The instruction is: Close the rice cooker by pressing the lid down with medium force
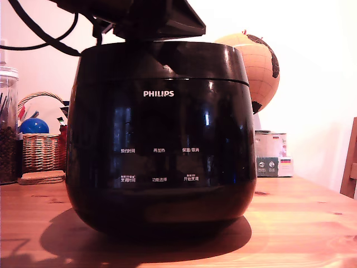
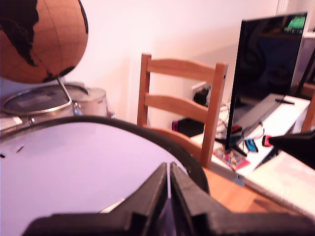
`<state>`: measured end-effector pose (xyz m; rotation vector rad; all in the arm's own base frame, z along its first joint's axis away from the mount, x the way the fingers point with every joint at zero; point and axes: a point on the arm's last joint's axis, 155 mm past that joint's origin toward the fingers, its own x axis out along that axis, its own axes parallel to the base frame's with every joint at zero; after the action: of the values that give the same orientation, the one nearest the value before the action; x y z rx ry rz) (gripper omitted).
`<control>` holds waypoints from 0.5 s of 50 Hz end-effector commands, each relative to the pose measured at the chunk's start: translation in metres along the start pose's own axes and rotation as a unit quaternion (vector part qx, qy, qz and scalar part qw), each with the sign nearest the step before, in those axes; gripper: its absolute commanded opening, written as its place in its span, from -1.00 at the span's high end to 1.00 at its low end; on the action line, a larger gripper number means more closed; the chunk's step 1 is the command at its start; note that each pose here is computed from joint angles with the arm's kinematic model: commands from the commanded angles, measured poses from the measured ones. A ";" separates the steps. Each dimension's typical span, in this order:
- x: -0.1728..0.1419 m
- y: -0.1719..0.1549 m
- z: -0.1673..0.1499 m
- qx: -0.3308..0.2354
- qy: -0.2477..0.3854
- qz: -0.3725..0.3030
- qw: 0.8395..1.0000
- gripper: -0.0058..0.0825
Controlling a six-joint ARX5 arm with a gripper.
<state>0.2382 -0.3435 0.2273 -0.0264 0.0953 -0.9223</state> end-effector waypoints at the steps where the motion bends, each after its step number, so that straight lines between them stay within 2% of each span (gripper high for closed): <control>1: -0.005 0.002 -0.070 0.004 0.086 0.001 0.996 0.92; 11: -0.002 0.012 -0.025 0.019 0.022 0.013 0.999 0.92; 25: -0.018 0.060 0.065 0.051 -0.078 0.077 0.993 0.92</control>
<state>0.2762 -0.3034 0.2464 0.0395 0.0040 -0.7929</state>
